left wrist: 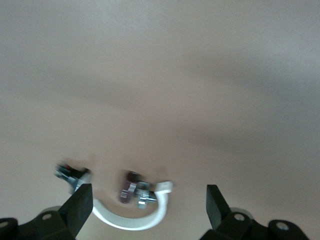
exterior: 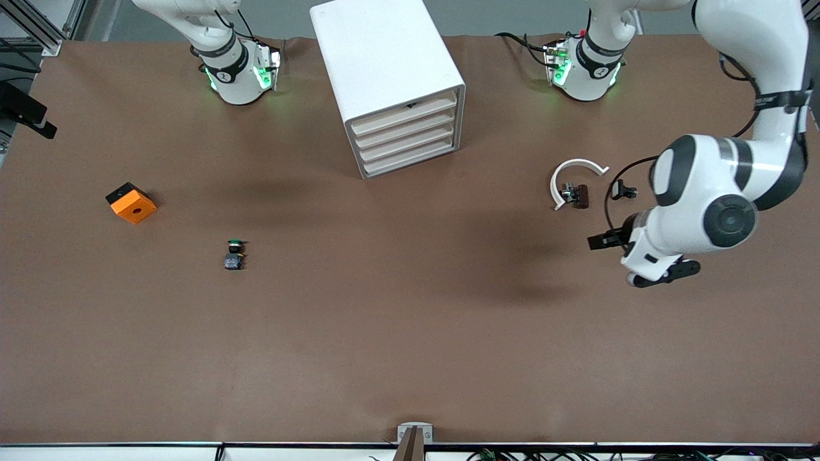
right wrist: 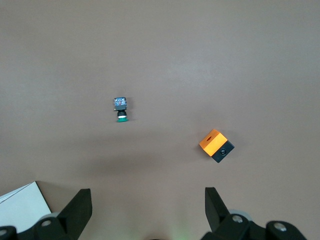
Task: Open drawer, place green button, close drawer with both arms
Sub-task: 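Reach the left gripper toward the drawer handle of the white cabinet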
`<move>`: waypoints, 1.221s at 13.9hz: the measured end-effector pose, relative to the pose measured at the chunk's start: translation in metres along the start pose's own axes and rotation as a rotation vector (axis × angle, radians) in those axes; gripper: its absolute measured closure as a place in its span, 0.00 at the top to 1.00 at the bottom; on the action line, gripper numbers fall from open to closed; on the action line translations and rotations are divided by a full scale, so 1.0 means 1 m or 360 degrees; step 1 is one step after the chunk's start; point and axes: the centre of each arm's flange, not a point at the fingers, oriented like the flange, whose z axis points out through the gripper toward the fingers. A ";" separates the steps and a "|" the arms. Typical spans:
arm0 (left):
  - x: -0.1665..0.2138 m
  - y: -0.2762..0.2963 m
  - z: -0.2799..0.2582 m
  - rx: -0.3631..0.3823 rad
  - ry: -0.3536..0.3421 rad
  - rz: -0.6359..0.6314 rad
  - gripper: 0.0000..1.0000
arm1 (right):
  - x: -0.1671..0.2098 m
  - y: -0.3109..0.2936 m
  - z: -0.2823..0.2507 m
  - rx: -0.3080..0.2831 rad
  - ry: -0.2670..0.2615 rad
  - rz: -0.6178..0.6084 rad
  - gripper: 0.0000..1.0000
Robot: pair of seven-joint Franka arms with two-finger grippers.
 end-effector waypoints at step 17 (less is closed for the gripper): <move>-0.059 0.151 0.146 0.0485 -0.1155 -0.1757 1.00 | 0.000 0.000 0.000 0.0000 -0.0002 0.0000 1.00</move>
